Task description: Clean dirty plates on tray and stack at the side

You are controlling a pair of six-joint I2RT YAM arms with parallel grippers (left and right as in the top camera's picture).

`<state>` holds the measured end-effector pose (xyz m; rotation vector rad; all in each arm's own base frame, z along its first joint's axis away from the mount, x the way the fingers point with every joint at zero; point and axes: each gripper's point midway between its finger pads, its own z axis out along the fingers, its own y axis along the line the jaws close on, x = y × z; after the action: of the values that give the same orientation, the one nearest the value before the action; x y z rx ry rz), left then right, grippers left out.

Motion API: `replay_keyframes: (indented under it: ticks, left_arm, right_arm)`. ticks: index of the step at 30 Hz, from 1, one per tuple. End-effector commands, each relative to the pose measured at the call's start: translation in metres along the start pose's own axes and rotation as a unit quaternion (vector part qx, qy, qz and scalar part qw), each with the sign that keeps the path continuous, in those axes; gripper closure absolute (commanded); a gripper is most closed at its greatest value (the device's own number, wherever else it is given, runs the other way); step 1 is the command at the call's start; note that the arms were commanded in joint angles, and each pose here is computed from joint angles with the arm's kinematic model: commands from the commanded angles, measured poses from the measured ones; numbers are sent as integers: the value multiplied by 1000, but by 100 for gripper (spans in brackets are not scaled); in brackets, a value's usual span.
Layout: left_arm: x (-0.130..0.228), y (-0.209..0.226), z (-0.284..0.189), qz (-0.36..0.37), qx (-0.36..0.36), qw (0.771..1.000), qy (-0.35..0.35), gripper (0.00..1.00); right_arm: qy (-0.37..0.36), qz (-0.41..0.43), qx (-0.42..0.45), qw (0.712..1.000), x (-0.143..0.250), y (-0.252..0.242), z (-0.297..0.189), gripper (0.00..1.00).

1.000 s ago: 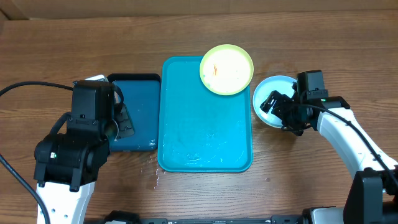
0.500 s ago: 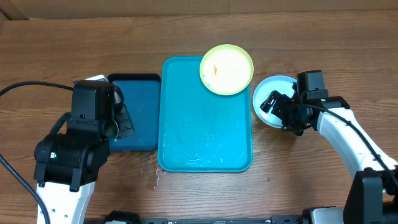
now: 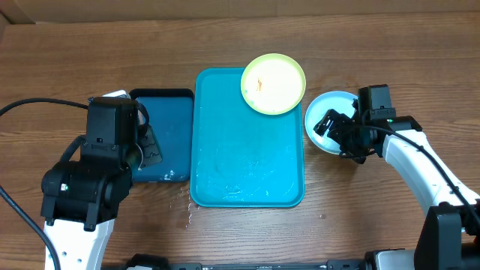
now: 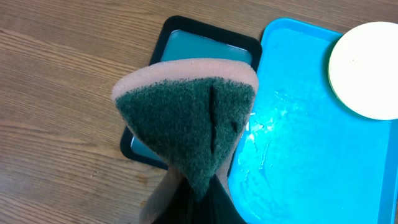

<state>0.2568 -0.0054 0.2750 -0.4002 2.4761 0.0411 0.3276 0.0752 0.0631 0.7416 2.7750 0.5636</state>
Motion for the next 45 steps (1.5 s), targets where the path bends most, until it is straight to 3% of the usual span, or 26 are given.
replay_keyframes:
  ticks: [1, 38, 45]
  left_arm:
    - [-1, 0, 2, -3, 1, 1000, 0, 95]
    - [-2, -1, 2, 6, 3, 1000, -2, 96]
    - [1, -29, 1, 70, 80, 994, 10, 96]
  right_arm:
    - [2, -3, -2, 1000, 1, 1, 1, 0]
    - [2, -3, -2, 1000, 1, 1, 1, 0]
    - [2, -3, -2, 1000, 1, 1, 1, 0]
